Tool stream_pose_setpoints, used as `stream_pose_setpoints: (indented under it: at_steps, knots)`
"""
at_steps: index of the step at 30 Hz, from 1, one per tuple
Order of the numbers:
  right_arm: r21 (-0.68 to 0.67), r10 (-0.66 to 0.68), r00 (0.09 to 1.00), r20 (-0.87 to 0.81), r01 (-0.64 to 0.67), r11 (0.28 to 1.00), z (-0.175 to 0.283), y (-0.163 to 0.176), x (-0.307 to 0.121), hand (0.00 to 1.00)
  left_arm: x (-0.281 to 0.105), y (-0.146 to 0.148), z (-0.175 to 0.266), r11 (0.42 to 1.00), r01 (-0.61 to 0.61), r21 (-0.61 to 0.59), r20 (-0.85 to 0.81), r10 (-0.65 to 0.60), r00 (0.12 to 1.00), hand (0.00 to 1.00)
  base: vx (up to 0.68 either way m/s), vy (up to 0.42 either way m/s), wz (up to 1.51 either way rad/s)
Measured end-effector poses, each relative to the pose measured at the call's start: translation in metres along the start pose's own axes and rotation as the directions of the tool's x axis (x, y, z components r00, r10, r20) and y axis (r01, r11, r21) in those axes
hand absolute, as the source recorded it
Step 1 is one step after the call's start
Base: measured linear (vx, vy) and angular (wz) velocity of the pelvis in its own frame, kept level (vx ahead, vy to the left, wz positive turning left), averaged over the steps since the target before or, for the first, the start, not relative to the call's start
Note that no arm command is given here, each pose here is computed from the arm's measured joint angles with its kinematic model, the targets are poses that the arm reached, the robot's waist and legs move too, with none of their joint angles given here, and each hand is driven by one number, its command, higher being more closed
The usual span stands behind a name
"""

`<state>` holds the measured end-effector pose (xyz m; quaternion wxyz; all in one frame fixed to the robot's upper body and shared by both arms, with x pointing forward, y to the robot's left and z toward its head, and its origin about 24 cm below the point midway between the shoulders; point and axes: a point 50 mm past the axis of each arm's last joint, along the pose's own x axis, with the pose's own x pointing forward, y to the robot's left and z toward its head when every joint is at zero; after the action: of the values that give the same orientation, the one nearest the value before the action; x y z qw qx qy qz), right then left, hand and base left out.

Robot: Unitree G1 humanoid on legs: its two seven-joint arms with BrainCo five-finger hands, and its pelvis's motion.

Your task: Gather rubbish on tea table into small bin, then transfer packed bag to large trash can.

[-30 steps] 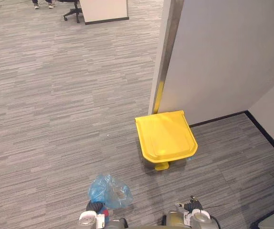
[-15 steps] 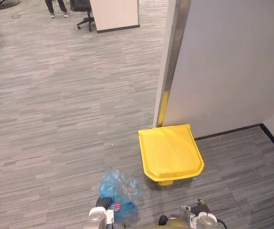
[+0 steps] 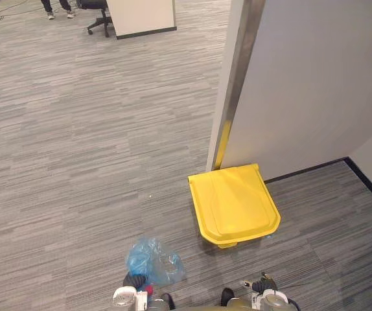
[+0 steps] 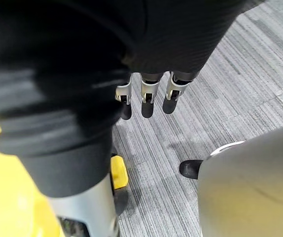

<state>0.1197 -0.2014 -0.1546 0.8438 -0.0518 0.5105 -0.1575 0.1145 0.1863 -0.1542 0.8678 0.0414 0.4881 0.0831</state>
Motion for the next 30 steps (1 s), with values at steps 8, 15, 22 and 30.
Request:
stream_pose_setpoints:
  at_steps: [8, 15, 22, 30]
  knots:
    - [0.006, 0.009, 0.998, 0.055, -0.009, 1.0, 0.02, 0.004, 0.002, 0.0, 0.003, 0.005, 0.009, 1.0, -0.015, -0.002, 0.022, 0.015, 1.0, 1.0, -0.07, 0.044, -0.28]
    - [0.03, 0.01, 0.993, 0.114, -0.014, 0.999, 0.033, 0.01, -0.001, 0.0, 0.006, 0.013, 0.023, 0.998, -0.057, -0.032, 0.056, 0.059, 0.997, 1.0, 0.18, -0.077, -0.01]
    - [0.06, -0.012, 0.984, 0.177, 0.001, 0.998, 0.051, 0.008, -0.002, 0.0, 0.007, -0.014, 0.044, 0.997, 0.006, -0.074, 0.117, 0.003, 0.993, 1.0, 0.23, -0.149, 0.28]
    - [-0.068, 0.049, 0.973, 0.226, -0.035, 0.997, 0.068, 0.02, -0.003, 0.0, 0.009, -0.018, 0.062, 0.995, 0.019, -0.099, 0.158, -0.004, 0.987, 1.0, 0.15, -0.125, 0.3]
